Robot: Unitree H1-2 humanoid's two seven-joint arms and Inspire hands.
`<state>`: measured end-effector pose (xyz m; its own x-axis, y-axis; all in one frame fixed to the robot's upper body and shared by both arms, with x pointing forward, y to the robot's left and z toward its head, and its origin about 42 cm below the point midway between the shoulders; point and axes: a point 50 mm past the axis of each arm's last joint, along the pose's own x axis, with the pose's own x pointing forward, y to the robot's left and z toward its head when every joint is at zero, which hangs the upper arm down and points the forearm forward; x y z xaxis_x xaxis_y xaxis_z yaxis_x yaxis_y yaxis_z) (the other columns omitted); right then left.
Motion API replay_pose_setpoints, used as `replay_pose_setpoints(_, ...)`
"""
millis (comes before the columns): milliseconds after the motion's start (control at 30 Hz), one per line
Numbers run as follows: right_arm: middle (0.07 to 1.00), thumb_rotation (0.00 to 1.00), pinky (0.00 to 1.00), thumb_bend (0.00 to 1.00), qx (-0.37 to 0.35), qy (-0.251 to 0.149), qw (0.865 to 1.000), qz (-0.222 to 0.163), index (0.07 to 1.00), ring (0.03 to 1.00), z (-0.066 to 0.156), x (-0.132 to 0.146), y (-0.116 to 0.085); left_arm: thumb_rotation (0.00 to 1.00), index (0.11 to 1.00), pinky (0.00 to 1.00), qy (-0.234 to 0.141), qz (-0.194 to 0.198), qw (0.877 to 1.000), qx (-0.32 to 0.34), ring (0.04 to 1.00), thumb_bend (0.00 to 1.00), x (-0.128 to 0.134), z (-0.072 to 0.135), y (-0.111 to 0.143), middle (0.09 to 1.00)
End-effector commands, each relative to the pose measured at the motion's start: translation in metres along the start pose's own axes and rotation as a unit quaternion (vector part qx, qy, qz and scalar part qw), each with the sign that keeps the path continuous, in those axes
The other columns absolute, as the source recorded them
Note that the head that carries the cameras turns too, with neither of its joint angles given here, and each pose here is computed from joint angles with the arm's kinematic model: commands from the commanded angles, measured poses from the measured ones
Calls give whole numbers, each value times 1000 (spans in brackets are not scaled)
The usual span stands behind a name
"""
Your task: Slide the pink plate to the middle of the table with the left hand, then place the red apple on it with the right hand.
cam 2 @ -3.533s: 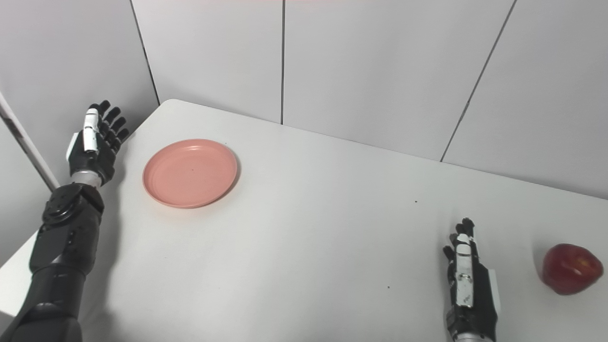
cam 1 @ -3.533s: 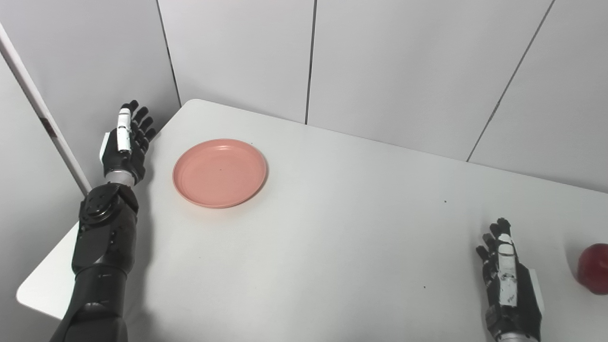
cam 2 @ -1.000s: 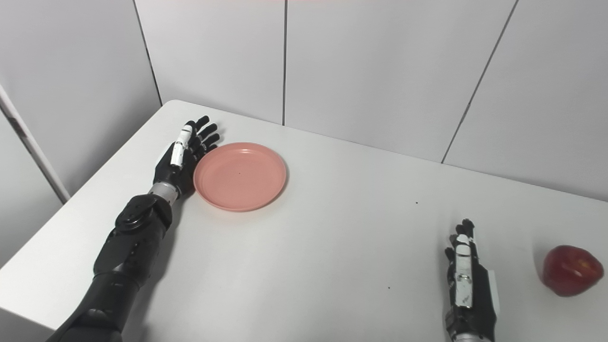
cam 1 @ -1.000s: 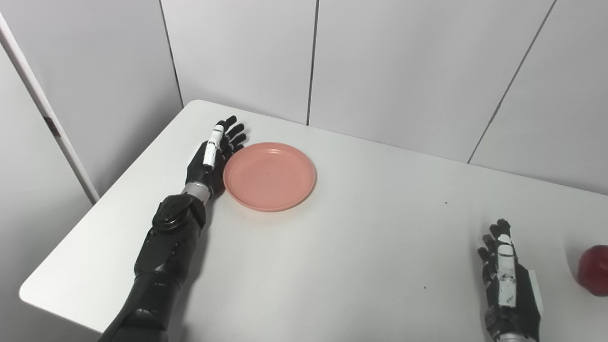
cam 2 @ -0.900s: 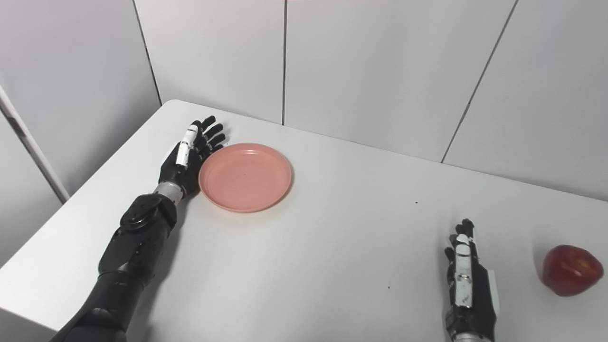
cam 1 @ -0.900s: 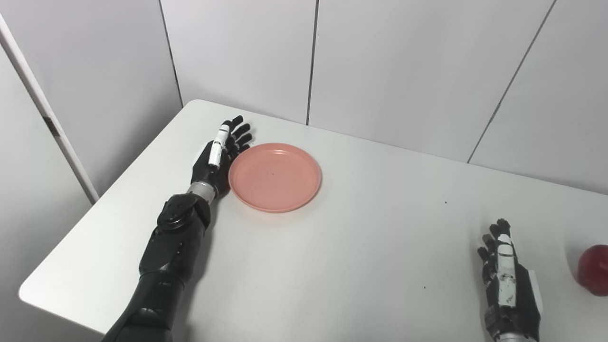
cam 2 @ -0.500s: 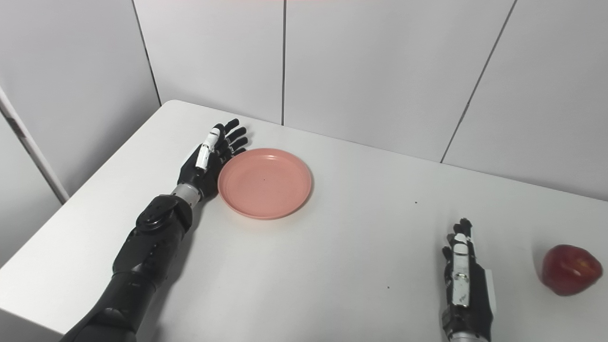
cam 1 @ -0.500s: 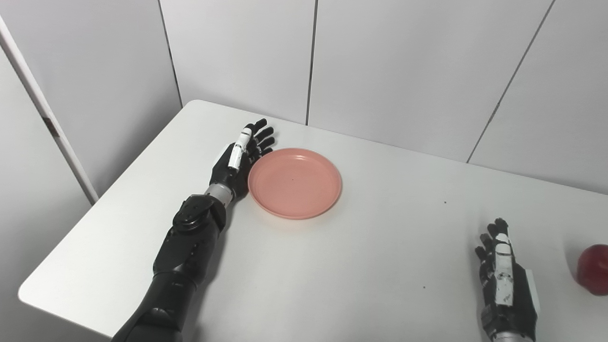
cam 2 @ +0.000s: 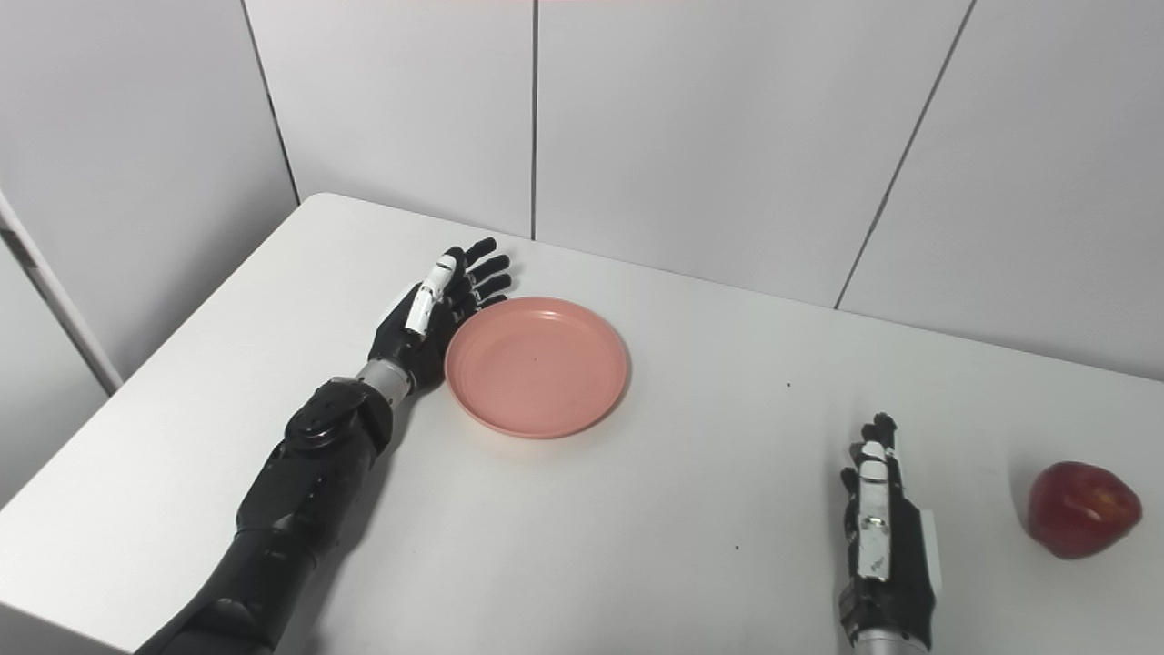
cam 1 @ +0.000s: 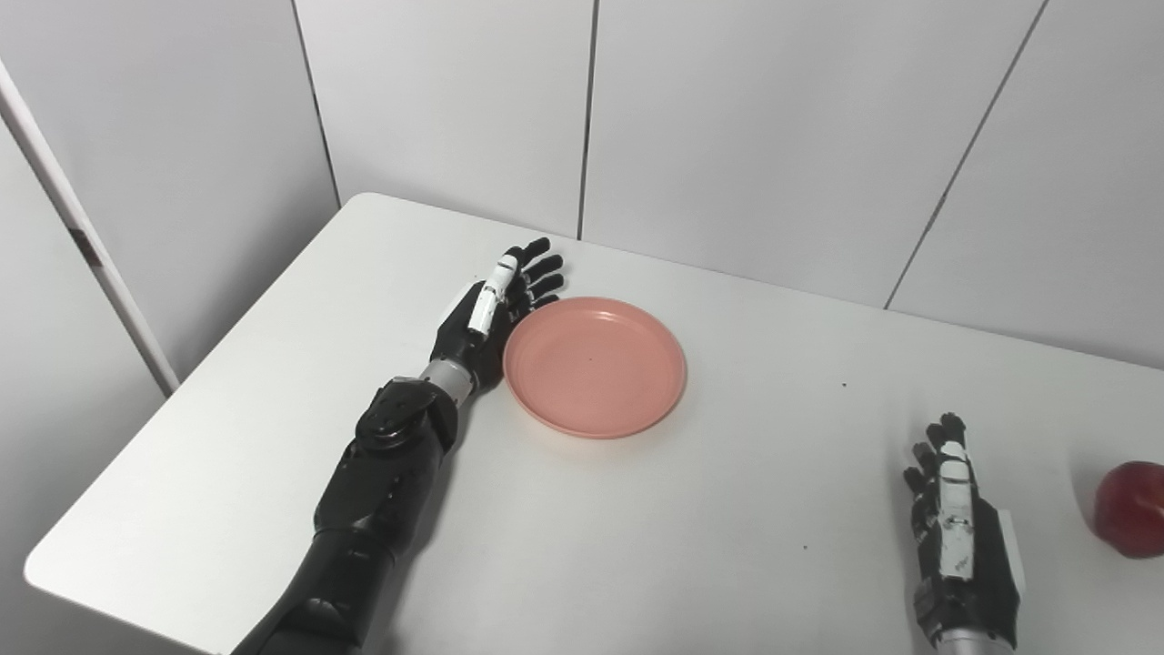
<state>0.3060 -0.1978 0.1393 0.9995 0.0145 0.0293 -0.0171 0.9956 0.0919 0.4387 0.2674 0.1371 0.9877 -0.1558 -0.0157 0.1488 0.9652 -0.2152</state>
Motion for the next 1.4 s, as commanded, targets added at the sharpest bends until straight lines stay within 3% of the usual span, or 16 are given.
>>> replay_pose_setpoints(0,1000,1000,1000,182,0,-28,1000,8,1000,1000,16,4,5,1000,886,899,50,-4,999,-6,903,348,-6,-24,-7,902)
replay_pose_setpoints(833,1000,1000,1000,214,8,-30,1000,3,1000,1000,22,4,18,1000,883,893,60,-42,997,-18,906,358,-11,-36,-47,901)
replay_pose_setpoints(1133,1000,1000,1000,217,12,-30,999,3,1000,1000,25,5,25,1000,899,933,75,-61,995,-24,926,357,-17,-41,-74,918)
replay_pose_setpoints(1367,1000,1000,1000,228,13,-36,999,5,1000,1000,29,5,32,1000,894,909,82,-63,994,-21,913,349,-22,-41,-94,911)
